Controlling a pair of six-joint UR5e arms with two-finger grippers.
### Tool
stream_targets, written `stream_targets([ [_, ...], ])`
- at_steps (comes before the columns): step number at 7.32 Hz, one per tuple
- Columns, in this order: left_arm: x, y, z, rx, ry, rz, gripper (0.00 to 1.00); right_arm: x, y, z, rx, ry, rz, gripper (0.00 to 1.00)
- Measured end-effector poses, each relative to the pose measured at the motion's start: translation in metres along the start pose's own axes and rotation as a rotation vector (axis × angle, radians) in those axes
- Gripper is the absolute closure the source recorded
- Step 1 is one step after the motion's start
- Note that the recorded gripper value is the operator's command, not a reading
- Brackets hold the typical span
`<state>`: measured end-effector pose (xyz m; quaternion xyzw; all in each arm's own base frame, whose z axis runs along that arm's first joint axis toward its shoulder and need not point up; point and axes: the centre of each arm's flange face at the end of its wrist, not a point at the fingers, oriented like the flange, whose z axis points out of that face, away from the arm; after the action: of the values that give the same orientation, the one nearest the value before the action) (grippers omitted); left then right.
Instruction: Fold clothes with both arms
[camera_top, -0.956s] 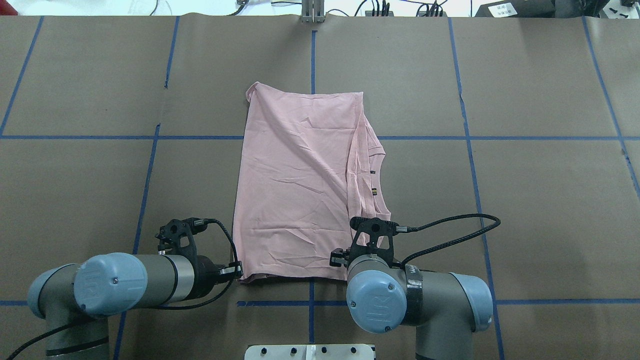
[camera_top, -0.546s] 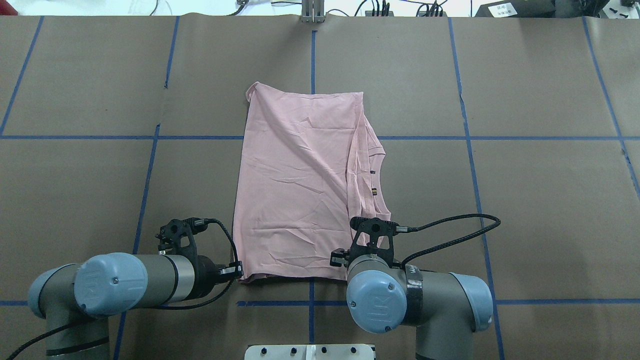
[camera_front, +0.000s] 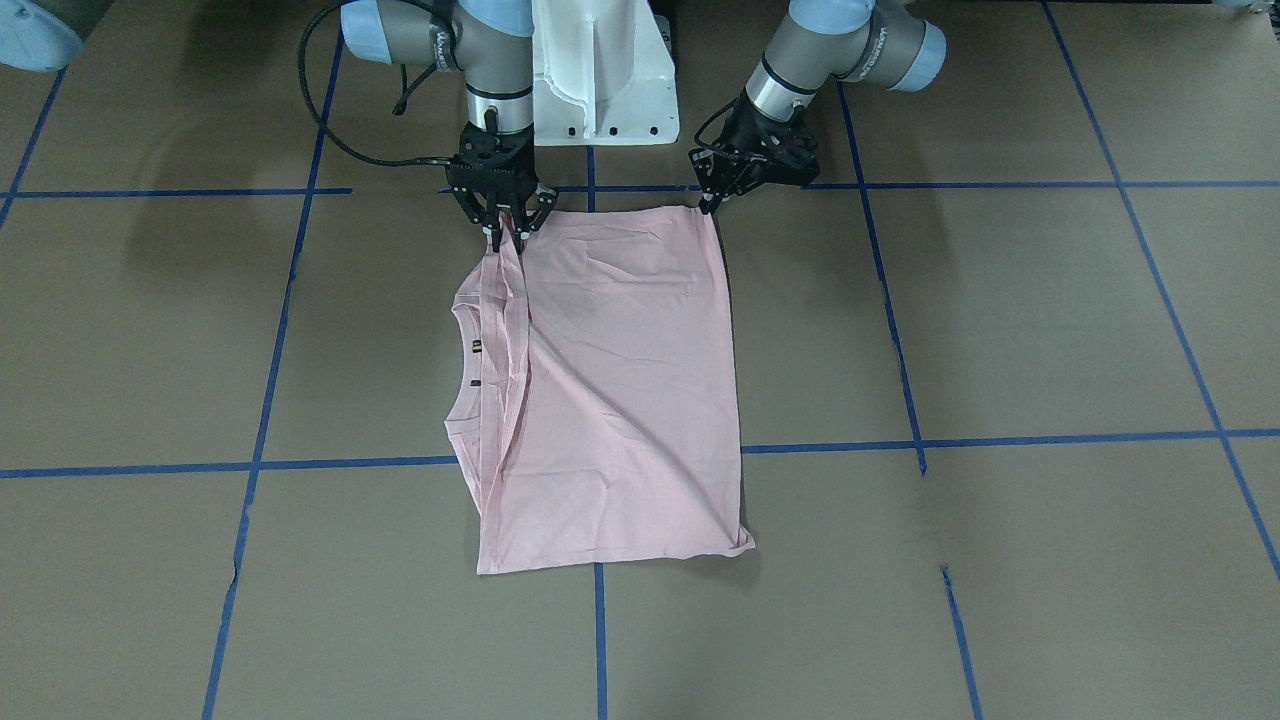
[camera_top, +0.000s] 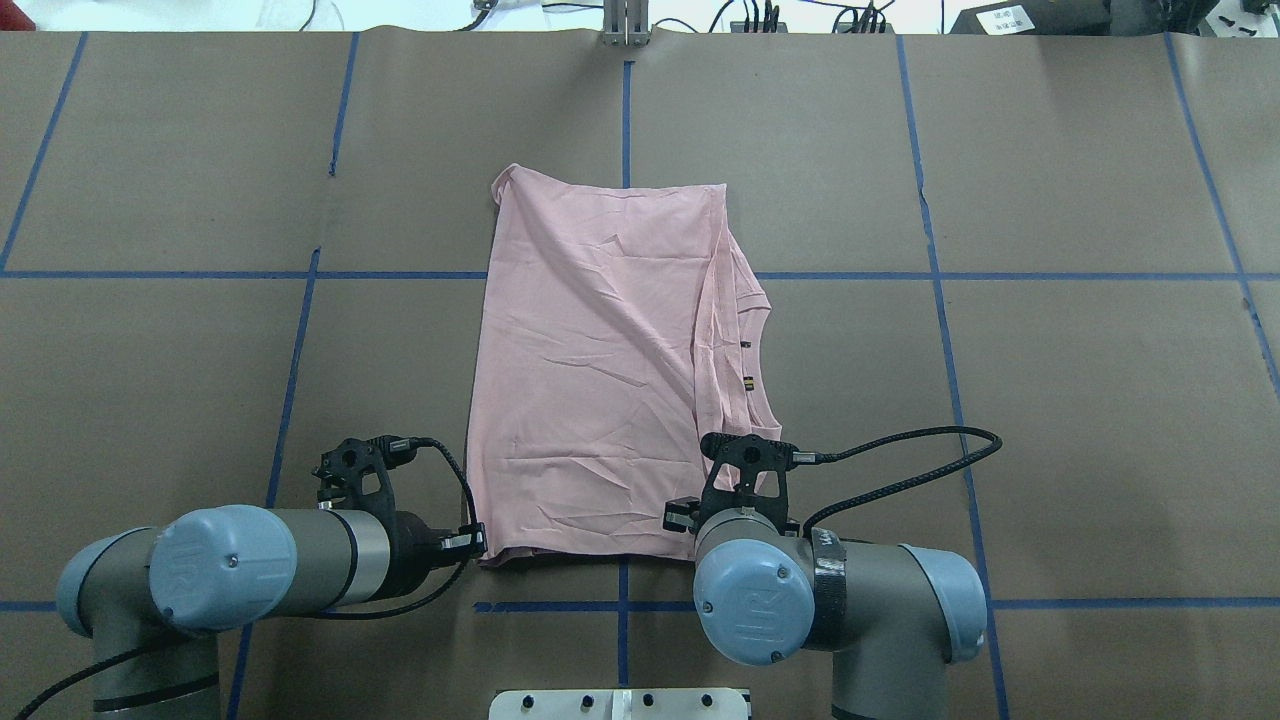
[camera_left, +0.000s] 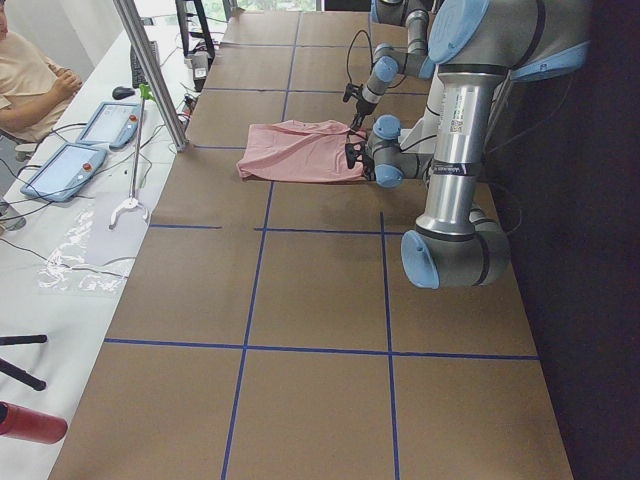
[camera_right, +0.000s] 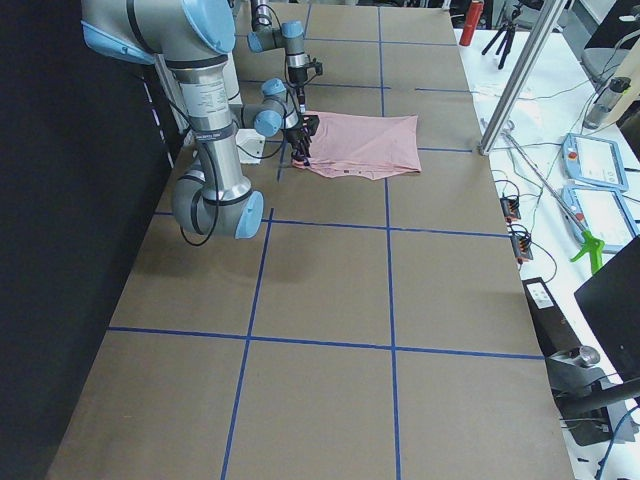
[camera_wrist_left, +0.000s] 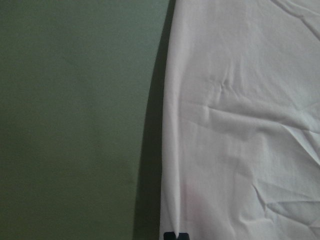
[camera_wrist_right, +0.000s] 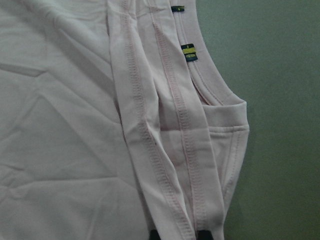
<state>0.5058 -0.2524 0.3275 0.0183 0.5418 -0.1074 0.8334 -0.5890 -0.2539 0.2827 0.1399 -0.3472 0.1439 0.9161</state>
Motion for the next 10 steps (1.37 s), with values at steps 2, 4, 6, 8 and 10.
stream_targets([
  [2, 0.0001, 0.0, -0.0001, 0.0, 0.001, 0.0, 1.0, 0.0019, 0.0003, 0.0011, -0.001, 0.005, -0.01, 0.47],
  [4, 0.0003, 0.0001, -0.0001, 0.0, 0.001, 0.0, 1.0, 0.0037, 0.0005, 0.0023, 0.0, 0.008, -0.01, 0.85],
  [6, 0.0008, 0.0001, -0.0002, 0.0, 0.002, 0.0, 1.0, 0.0027, 0.0002, 0.0015, 0.001, 0.005, 0.003, 1.0],
  [8, 0.0022, 0.0002, -0.0007, -0.001, 0.005, 0.0, 1.0, 0.0004, -0.0015, -0.0007, 0.001, -0.001, 0.02, 1.0],
  [10, 0.0053, 0.0003, -0.0031, -0.001, 0.011, 0.002, 1.0, -0.0015, -0.0067, -0.0066, 0.0, -0.013, 0.03, 1.0],
])
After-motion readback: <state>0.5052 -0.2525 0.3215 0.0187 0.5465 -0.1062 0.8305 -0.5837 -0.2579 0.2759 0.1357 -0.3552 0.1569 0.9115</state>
